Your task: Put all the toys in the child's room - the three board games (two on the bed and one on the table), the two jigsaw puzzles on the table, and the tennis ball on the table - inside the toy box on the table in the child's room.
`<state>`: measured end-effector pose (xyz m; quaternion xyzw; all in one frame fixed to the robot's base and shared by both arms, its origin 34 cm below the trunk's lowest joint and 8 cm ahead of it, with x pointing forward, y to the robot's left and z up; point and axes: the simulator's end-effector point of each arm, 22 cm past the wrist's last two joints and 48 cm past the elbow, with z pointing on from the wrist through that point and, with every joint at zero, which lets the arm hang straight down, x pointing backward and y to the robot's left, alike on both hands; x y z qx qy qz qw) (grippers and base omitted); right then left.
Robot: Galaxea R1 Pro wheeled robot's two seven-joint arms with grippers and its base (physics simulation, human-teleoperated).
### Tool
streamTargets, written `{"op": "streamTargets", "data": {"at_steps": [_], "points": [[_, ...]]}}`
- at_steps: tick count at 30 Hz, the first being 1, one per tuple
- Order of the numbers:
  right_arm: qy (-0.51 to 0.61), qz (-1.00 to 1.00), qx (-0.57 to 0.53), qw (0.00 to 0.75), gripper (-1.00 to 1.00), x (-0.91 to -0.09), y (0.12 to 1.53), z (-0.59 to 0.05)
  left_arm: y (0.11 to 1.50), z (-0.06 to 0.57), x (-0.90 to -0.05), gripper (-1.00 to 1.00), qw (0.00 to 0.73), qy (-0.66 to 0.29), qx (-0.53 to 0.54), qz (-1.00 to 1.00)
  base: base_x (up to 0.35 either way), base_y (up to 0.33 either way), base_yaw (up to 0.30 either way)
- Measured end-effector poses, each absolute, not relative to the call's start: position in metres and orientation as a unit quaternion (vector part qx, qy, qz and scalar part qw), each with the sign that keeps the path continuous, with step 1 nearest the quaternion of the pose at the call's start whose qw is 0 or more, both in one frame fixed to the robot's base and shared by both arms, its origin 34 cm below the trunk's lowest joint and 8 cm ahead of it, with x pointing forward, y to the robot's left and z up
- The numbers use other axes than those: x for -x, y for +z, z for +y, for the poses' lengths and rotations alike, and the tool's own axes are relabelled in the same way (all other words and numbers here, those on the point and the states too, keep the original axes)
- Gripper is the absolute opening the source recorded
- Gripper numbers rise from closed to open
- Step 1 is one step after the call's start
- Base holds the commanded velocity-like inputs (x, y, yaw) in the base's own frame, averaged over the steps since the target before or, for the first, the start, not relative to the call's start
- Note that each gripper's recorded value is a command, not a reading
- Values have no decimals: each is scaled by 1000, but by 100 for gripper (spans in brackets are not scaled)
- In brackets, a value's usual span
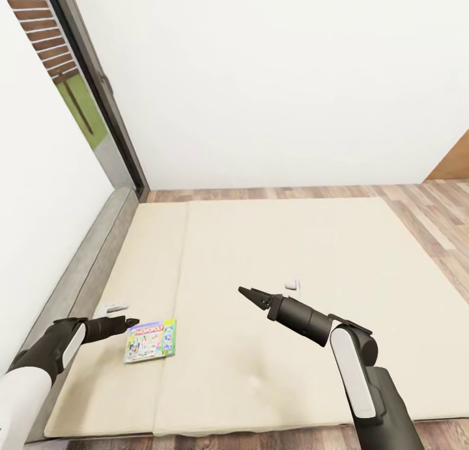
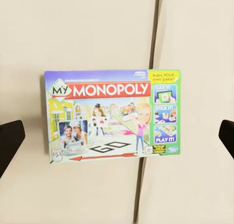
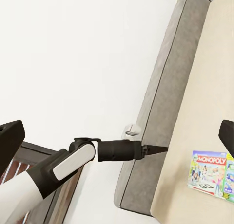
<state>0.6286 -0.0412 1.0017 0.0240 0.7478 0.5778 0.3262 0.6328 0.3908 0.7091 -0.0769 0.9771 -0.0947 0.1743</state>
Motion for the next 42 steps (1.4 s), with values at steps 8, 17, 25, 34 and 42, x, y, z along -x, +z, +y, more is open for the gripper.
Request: {"op": "streamTargets", "data": {"at_steps": [8, 17, 25, 34, 42], "points": [[578, 750, -27, 322, 100, -629, 995, -42, 707, 391, -640, 100, 175, -90, 80, 977, 0, 0, 0], [575, 754, -30, 316, 100, -628, 986, -44, 724, 390, -696, 100, 220, -71, 80, 970, 0, 0, 0], [573, 757, -34, 311, 100, -628, 978, -44, 708, 397, -693, 100, 233, -36, 84, 968, 0, 0, 0], [574, 759, -39, 305, 100, -628, 971, -43, 698, 399, -689, 100, 229, -29, 84, 969, 0, 0, 0], [574, 761, -43, 300, 100, -627, 964, -43, 691, 399, -686, 100, 224, -28, 84, 971, 0, 0, 0]]}}
